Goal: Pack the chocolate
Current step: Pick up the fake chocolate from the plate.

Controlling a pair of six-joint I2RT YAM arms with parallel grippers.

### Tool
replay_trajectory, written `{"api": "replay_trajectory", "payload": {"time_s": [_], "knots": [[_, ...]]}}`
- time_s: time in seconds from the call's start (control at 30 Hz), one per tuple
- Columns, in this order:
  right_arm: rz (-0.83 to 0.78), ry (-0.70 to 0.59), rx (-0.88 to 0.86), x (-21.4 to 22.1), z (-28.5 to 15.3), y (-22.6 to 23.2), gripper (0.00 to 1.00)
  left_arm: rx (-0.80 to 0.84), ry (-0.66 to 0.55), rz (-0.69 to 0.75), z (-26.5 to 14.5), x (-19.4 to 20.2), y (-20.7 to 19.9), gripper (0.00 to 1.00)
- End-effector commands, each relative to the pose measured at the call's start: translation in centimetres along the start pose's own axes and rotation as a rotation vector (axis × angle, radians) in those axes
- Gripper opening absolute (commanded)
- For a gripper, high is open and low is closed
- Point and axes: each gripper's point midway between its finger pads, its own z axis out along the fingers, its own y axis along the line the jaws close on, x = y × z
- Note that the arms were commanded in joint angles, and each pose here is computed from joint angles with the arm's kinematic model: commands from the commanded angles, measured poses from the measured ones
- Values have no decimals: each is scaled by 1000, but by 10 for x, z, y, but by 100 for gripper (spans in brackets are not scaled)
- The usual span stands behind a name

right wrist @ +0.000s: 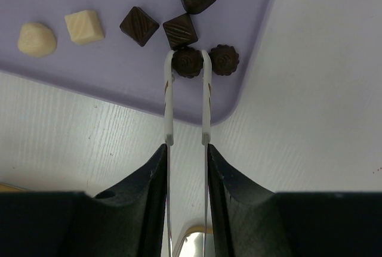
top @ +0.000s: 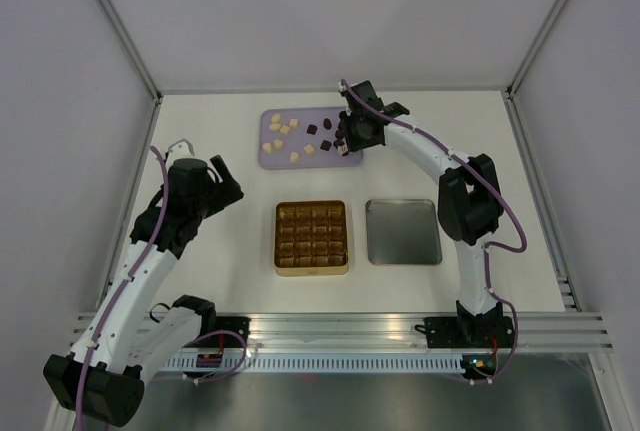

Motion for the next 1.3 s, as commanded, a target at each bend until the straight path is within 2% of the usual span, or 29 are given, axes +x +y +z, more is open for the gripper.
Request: {"api": "replay_trajectory", "payload": {"time_s": [0.0,0.47,1.0,1.27], "knots": [[4,-21,19,-12,-3,0,34,4,-28,-6,0,-6,-1,100],[-4,-57,-2,-17,-25,1,22,7,-30,-8,-1,-5,-1,100],[-8,-100,-45,-15,-55,9,18,12,-26,-8,-1,-5,-2,100],[-24,-135,-86,-5,-95,27,18,18,-16,-7,0,-3,-4,100]]}}
